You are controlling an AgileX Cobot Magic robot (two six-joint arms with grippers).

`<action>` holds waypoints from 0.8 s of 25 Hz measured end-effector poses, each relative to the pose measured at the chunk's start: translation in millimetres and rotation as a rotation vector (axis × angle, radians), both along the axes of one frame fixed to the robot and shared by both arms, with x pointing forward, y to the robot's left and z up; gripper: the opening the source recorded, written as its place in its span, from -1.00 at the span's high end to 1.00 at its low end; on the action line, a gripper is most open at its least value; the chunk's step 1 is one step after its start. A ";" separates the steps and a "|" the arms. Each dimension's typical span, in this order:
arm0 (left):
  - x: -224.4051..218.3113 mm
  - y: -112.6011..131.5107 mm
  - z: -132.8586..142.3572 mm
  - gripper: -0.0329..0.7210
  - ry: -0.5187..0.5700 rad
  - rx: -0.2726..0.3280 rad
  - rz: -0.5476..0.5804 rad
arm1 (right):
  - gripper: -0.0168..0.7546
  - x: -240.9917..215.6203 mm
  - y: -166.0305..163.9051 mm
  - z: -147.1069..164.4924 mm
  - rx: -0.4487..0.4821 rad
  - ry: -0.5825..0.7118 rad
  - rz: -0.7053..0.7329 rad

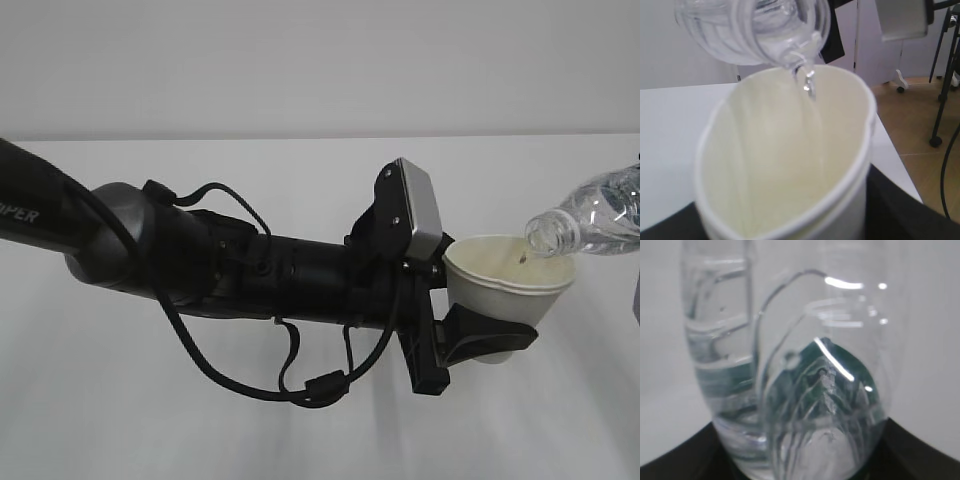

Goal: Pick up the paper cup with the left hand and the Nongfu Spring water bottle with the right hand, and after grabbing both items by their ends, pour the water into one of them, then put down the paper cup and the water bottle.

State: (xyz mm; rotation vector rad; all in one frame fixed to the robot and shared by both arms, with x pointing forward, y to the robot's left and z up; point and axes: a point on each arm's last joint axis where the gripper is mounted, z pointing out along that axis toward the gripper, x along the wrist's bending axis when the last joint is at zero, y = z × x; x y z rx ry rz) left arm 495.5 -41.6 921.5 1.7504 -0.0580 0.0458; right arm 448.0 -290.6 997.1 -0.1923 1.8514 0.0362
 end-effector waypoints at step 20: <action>-0.7 -0.1 0.5 -0.23 0.001 -0.005 -0.007 | -0.21 0.9 0.0 1.5 -0.003 -0.007 0.001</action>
